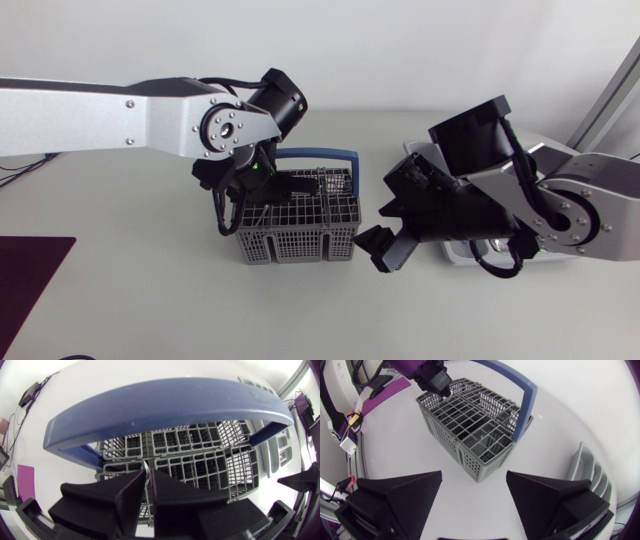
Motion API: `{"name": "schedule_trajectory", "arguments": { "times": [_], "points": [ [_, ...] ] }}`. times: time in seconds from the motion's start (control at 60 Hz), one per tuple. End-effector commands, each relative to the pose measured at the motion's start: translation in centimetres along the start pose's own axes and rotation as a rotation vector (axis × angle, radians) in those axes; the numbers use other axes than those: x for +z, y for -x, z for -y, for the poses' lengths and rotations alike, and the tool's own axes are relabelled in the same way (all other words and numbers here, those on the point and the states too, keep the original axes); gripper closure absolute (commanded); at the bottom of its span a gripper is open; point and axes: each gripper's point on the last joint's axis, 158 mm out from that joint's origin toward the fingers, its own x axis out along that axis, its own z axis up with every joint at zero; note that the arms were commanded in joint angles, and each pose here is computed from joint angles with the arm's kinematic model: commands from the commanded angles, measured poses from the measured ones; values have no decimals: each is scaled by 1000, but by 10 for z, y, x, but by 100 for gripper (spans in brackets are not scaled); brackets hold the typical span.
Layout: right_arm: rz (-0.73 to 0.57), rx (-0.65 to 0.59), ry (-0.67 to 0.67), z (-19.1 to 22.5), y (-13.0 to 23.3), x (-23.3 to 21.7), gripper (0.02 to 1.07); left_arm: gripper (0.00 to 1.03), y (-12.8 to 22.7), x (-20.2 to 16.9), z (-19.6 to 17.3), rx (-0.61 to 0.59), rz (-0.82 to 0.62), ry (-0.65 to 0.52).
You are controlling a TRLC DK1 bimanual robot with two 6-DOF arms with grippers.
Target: Unload the cutlery basket into the drawer organizer.
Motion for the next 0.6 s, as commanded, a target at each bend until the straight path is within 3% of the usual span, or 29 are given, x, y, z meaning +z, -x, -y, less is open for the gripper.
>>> {"name": "schedule_trajectory", "arguments": {
  "times": [0.0, 0.583],
  "points": [
    [-7, 7, 3, -3, 0, -9, 15, 77, -6, 1, -1, 18, -12, 36],
    [-8, 10, 10, -4, 0, -10, 15, 92, -10, -6, -5, 31, -29, 51]
  ]
}}
